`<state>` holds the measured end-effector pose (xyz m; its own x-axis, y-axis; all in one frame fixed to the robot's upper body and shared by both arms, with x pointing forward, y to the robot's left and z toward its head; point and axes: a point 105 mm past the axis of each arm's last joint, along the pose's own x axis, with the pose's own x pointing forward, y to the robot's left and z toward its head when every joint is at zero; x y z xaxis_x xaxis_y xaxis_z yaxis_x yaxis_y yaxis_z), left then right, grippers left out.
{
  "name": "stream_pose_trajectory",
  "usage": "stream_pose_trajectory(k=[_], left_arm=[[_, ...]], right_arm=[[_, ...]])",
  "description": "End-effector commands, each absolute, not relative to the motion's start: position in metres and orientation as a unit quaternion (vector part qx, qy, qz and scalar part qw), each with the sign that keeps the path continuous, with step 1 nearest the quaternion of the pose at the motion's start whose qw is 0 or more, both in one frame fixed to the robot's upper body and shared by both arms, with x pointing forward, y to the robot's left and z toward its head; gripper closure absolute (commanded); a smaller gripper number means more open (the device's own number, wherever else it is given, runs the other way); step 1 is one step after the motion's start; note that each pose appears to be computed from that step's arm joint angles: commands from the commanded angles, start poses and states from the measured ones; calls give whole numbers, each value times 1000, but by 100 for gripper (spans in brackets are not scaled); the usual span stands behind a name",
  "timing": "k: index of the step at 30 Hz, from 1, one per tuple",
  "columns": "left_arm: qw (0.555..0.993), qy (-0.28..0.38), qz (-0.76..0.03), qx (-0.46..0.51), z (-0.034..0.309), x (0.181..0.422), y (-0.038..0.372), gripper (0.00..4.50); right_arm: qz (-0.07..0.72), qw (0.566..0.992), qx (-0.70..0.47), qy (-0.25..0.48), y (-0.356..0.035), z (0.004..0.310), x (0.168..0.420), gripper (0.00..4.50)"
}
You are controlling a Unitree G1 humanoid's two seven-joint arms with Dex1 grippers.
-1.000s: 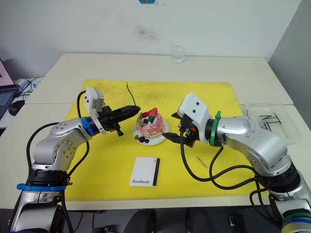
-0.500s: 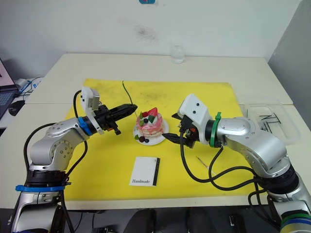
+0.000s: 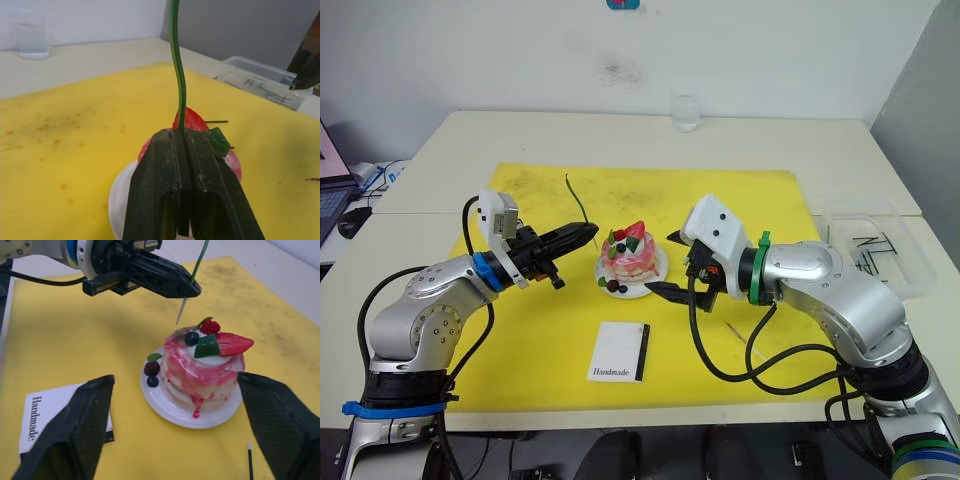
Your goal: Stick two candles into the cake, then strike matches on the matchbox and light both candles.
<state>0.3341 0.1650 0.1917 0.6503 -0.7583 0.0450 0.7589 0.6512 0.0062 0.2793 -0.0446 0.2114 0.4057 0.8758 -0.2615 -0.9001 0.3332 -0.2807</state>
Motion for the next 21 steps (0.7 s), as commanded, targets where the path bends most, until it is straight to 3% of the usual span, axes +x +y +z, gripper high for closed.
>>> stream_pose_trajectory(k=[1, 21], left_arm=[[909, -43, -415, 1, 197, 335, 163, 450], [908, -58, -413, -19, 198, 346, 154, 450]], right_arm=[[546, 811, -210, 3, -43, 221, 274, 1], [549, 807, -218, 17, -44, 214, 271, 1]])
